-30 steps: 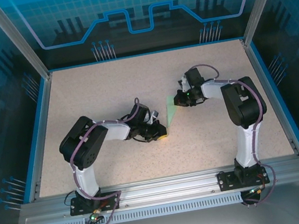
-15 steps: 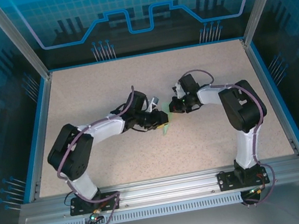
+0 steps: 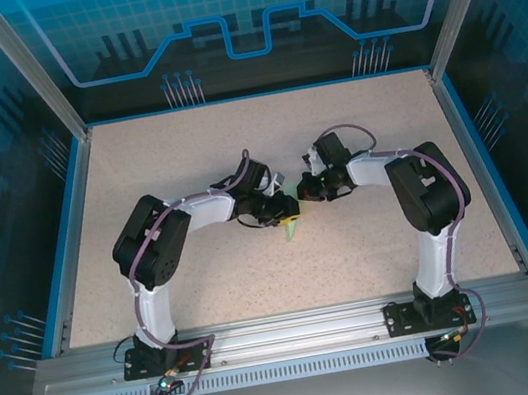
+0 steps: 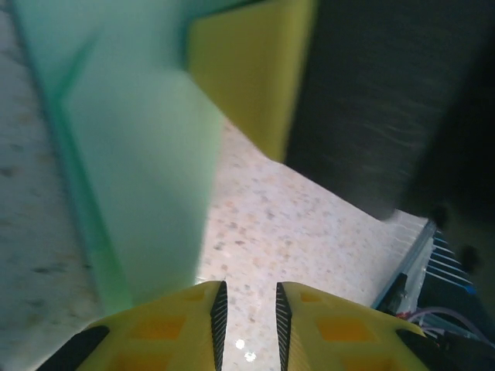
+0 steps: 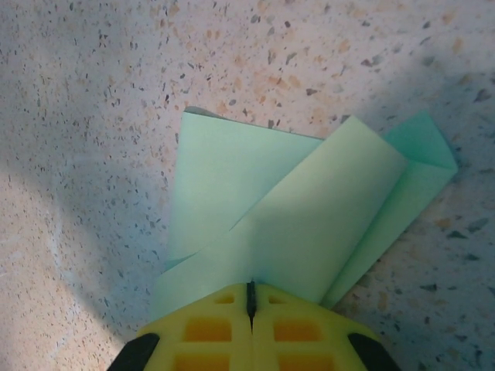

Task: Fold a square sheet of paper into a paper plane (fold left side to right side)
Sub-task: Fold the wing for the fifth time at the center of the table.

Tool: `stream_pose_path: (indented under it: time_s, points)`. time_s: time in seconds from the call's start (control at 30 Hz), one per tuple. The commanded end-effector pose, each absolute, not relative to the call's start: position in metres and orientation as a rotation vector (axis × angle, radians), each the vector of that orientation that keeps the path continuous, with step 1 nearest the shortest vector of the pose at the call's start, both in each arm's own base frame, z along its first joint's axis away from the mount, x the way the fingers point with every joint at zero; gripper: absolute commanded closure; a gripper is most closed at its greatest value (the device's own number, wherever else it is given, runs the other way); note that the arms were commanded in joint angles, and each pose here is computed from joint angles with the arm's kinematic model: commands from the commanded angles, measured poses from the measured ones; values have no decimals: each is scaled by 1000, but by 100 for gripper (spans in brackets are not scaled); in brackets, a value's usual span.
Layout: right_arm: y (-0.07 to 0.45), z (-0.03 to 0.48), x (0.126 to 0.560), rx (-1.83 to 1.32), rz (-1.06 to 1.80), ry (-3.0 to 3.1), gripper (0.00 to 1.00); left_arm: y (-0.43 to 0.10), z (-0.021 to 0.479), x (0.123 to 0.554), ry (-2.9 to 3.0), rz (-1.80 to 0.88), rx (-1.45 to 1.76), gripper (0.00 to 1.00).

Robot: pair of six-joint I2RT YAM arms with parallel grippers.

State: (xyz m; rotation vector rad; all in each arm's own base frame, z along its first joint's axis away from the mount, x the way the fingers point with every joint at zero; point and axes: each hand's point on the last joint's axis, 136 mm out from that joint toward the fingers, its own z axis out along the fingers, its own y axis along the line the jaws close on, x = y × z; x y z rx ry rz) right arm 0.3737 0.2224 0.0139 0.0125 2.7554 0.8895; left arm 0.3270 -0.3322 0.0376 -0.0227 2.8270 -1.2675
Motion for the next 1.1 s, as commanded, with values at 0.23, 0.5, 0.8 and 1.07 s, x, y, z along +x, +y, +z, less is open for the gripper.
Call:
stream_pose_path:
  time_s: [0.23, 0.5, 0.8, 1.07]
  points:
    - [221, 6, 353, 12, 840, 2842, 100, -312, -8, 317, 2970, -1093, -80, 76]
    - [220, 10, 361, 16, 828, 2837, 100, -297, -27, 295, 3086, -863, -87, 80]
    - [215, 15, 371, 19, 812, 2830, 100, -291, -34, 289, 3139, -768, -121, 91]
    - [211, 13, 378, 23, 804, 2834, 100, -286, -41, 285, 3179, -709, -150, 99]
